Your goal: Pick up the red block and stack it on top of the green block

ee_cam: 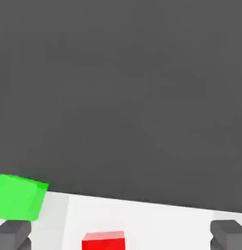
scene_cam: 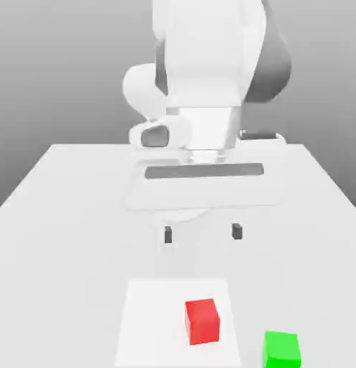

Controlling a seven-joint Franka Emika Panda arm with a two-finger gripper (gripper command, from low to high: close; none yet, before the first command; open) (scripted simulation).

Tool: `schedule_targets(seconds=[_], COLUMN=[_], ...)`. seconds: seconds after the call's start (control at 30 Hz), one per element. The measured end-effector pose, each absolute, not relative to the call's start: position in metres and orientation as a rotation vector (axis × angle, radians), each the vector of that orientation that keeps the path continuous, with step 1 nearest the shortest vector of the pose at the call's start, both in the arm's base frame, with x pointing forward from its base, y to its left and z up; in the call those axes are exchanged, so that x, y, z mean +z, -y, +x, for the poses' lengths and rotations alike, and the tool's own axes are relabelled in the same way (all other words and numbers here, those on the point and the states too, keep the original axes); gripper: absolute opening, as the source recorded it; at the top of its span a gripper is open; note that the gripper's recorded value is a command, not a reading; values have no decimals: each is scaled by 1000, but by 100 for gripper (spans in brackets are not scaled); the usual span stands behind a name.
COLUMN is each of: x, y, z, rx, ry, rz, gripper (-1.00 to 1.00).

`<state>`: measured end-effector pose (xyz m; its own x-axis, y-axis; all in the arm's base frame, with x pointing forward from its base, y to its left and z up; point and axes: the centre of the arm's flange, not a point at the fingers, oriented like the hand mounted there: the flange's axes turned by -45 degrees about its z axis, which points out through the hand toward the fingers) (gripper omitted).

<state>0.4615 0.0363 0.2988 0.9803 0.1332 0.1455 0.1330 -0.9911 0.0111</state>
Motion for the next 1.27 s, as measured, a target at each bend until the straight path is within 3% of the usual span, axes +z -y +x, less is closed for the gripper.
schedule_targets(seconds=[0.13,0.3,0.33,0.57,0.73,0.97,1.13,1.17,1.27], x=[223,160,150,148,198,238,194,186,186], y=[-41,-41,-41,-41,-41,-136,-163,-163,-163], z=[440,435,434,434,434,481,490,489,489], rx=[41,1,1,0,0,-1,0,0,0], ry=[-252,-259,-259,-259,-259,-547,-617,-618,-618], rz=[3131,3131,3131,3131,3131,3094,3081,3081,3081], gripper=[0,0,-100,-100,-100,-100,-100,100,100])
